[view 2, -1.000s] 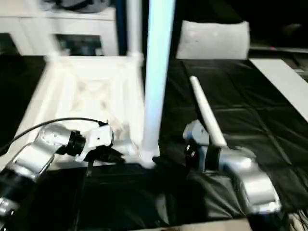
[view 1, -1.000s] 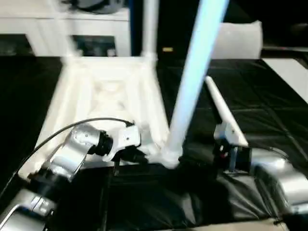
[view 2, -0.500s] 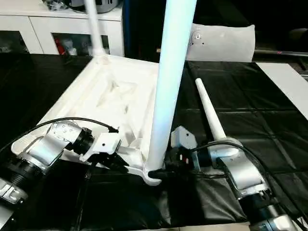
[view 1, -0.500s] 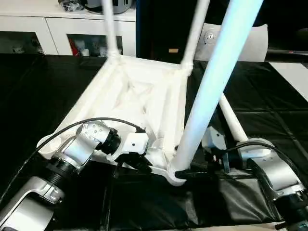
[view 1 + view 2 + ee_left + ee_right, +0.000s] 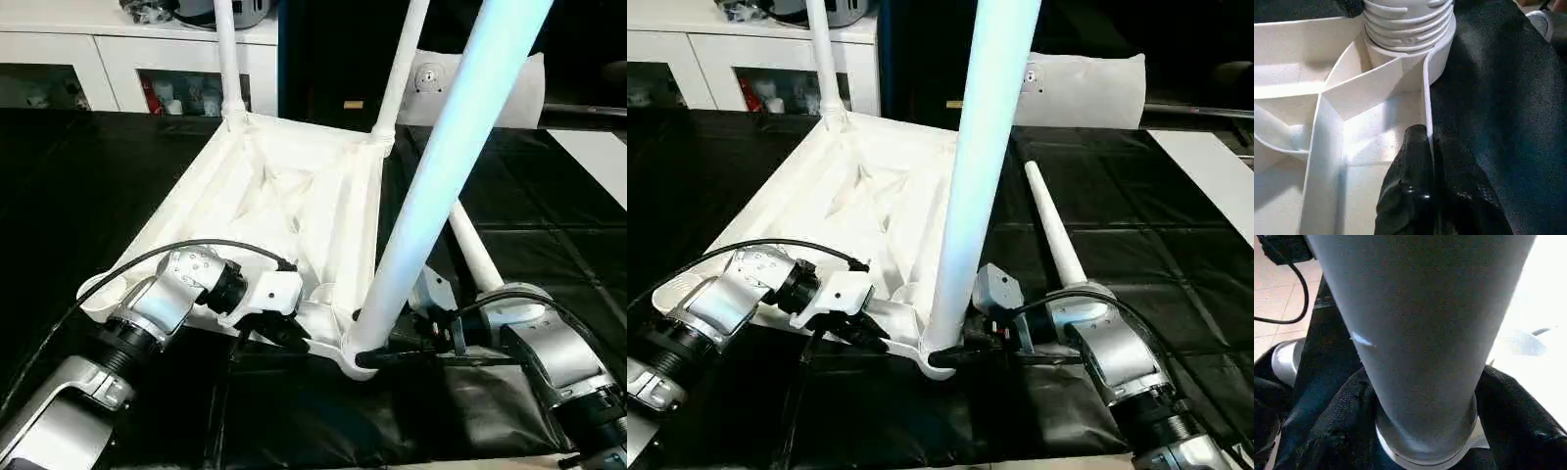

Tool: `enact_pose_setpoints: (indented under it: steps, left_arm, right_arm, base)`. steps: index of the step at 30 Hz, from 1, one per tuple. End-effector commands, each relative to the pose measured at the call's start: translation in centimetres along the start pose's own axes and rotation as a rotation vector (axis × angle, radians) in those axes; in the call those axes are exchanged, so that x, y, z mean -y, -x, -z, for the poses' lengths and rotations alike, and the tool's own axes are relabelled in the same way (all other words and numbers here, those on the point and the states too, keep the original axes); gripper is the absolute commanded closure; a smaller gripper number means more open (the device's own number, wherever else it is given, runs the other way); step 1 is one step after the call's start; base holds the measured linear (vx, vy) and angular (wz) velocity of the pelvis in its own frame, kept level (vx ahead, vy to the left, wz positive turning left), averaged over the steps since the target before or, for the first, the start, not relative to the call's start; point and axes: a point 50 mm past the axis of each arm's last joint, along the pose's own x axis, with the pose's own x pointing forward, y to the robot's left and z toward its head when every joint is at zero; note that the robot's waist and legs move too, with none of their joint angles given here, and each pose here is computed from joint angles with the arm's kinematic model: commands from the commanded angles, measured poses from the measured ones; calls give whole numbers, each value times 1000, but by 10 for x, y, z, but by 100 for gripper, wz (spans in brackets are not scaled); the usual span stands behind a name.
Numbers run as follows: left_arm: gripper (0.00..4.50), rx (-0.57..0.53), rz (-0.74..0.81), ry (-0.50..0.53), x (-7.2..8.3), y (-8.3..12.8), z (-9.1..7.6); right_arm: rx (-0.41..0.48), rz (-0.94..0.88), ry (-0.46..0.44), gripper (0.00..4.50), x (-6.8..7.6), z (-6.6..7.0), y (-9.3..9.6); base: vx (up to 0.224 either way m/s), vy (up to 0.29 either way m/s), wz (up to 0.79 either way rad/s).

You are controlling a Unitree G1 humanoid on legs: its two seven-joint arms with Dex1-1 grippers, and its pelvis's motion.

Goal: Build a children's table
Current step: Rotate leg to tighten

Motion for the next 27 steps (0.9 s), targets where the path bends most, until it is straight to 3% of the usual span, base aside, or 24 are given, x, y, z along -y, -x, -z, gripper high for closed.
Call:
enact_pose_setpoints:
  steps: [1, 5, 8, 11, 15, 16, 21, 27]
  left_arm:
    - [450, -30, 63, -50, 0, -4, -6]
    - [450, 23, 3, 11, -2, -1, -6]
    - [450, 79, -119, 105, -6, 1, -9]
    - [450, 162, -256, 203, -7, -2, -16]
    - [450, 183, -456, 332, -4, -19, -25]
    - [450, 183, -458, 333, -4, -19, -25]
    - [450, 198, -642, 443, -9, -38, -41]
    - [450, 206, -766, 472, -21, -43, -59]
  right_arm:
    - [-15, -41, -2, 189, -2, 1, -2]
    - [15, -26, -51, 189, -5, 2, -6]
    - [75, 44, -141, 190, -7, 2, -12]
    - [141, 179, -238, 191, -7, 2, -26]
    - [205, 331, -393, 197, -10, 0, -58]
    - [207, 333, -396, 199, -10, 0, -58]
    - [219, 552, -532, 199, 3, -5, -89]
    - [225, 675, -603, 199, 12, -14, -100]
  base:
    - [0, 0, 0]
    - [0, 0, 0]
    - [0, 0, 0]
    - [0, 0, 0]
    - [0, 0, 0]
    - [0, 0, 0]
    - [0, 0, 0]
    - [0, 0, 0]
